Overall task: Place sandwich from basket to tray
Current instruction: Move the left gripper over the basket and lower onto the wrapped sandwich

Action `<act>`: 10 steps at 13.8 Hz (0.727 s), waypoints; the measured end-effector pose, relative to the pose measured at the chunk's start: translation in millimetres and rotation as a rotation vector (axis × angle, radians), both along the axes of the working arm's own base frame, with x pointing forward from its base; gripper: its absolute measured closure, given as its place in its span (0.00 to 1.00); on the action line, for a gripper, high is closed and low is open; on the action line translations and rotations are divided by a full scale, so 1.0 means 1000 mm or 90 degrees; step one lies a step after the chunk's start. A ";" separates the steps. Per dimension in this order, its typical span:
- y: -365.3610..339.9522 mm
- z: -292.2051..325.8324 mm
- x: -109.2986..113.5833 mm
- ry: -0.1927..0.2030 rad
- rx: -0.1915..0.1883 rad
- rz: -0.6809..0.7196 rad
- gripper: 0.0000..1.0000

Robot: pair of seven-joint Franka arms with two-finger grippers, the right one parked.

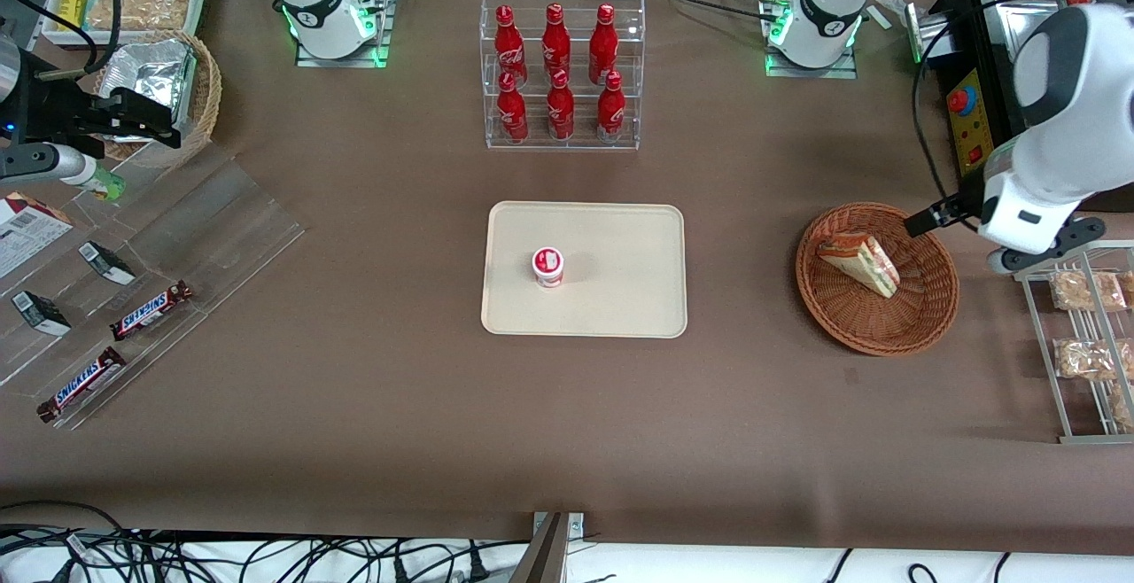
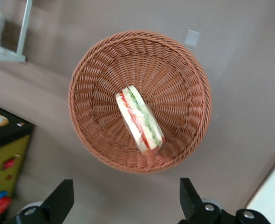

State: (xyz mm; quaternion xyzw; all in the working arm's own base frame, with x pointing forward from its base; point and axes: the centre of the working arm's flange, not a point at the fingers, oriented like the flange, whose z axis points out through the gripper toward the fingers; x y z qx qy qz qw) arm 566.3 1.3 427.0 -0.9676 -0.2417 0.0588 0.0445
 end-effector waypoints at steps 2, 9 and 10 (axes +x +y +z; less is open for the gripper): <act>-0.001 -0.030 -0.008 -0.006 0.006 0.056 0.00; -0.006 -0.105 -0.032 -0.078 0.003 0.155 0.00; -0.006 -0.113 -0.034 -0.083 0.012 0.159 0.00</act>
